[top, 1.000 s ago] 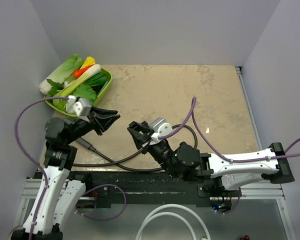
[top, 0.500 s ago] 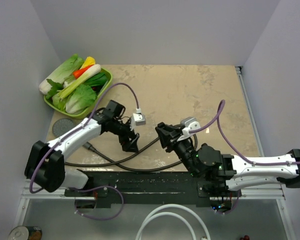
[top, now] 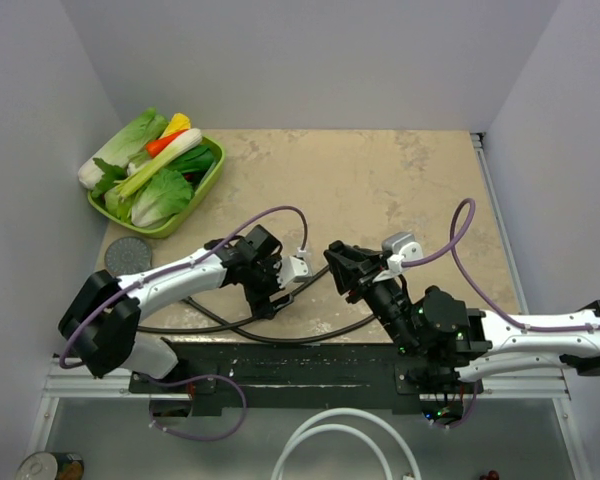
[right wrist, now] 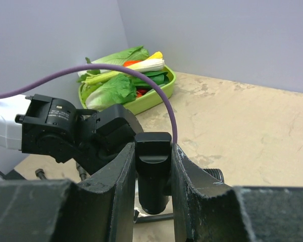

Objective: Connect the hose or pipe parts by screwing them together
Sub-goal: Move the pipeline to the center of the board.

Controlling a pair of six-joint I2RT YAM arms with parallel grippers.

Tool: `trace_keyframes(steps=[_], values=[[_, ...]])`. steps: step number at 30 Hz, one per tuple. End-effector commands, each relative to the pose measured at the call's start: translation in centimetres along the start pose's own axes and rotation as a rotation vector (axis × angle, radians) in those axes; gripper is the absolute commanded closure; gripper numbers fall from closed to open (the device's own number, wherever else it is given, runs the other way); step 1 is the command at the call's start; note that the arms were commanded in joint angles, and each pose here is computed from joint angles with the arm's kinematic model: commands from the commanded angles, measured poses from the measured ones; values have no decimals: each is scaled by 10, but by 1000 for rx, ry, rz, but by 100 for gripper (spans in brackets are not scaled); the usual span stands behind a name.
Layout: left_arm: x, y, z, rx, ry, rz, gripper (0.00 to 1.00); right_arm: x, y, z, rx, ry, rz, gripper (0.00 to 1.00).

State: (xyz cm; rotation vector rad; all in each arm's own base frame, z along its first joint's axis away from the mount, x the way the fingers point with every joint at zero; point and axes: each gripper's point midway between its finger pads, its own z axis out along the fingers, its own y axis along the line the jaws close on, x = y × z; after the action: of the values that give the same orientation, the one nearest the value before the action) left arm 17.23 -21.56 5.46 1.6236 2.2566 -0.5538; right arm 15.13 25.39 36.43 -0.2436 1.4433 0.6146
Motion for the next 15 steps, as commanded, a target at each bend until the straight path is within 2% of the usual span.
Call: trace_keyframes(steps=[1,5,8,9,11,12,13,14,15], values=[[10,19,10,-121,93,13,18,-39,-1,0,-8,-73,50,100],[24,12,25,-95,175,41,22,-46,-2,-1,-8,-84,53,100],[33,4,37,-57,217,57,33,-51,-5,-1,-1,-90,52,100],[34,3,40,-53,222,63,51,-52,-5,-1,1,-91,49,100],[33,7,46,-62,221,79,73,-57,-6,-2,0,-99,50,100],[24,10,47,-74,205,89,94,-59,-5,-2,-3,-102,51,100],[15,15,47,-92,183,105,100,-64,-6,-2,0,-111,51,100],[3,23,45,-127,165,124,100,-66,-7,-2,1,-114,49,100],[-27,32,38,-166,105,157,100,-71,-8,-2,0,-121,52,100]])
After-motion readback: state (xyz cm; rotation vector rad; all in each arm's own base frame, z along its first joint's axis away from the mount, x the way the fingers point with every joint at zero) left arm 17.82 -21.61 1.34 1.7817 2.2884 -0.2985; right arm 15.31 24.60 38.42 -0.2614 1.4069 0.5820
